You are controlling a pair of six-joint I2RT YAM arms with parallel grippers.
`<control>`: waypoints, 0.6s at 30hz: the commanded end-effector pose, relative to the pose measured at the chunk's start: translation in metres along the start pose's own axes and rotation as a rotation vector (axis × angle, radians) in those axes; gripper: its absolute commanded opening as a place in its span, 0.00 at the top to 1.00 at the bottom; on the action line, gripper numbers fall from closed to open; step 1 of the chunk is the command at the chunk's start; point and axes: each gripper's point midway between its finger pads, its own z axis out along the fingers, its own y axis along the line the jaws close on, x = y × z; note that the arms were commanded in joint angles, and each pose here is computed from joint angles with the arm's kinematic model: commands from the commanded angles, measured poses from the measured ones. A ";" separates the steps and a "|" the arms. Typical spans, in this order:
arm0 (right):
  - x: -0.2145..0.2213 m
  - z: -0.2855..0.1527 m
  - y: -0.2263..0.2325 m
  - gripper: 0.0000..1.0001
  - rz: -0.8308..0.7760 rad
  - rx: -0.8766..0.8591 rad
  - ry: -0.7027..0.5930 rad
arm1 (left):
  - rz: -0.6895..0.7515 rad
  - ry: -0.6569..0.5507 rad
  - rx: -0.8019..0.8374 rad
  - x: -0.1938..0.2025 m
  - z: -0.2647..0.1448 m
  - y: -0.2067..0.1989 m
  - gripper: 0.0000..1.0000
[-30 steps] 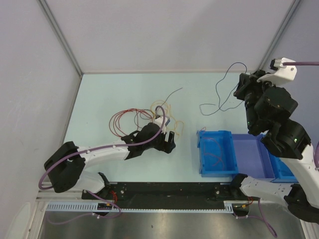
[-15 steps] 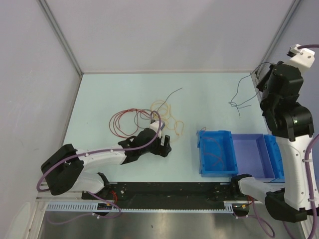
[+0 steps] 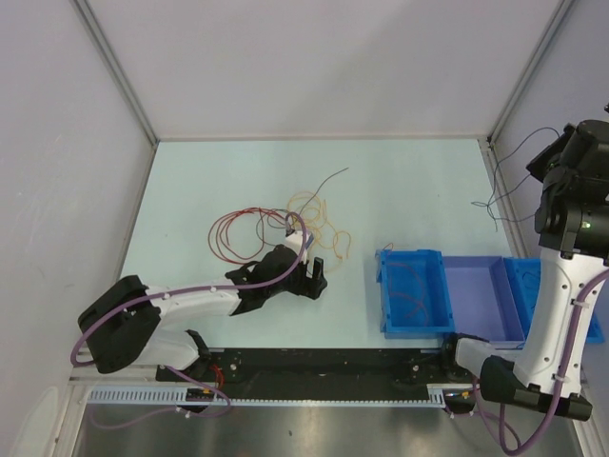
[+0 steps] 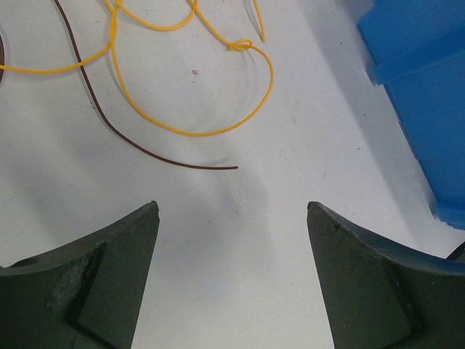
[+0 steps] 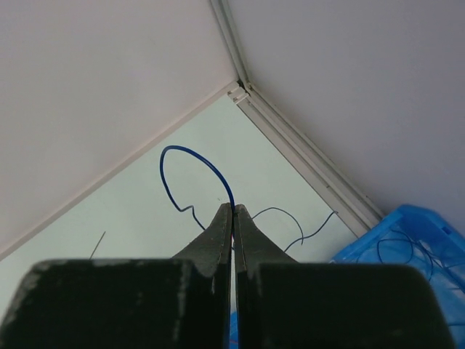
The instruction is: Untangle the cables
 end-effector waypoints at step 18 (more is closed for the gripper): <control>-0.069 -0.056 -0.082 1.00 0.023 0.400 -0.267 | -0.017 -0.036 0.021 -0.007 0.001 -0.007 0.12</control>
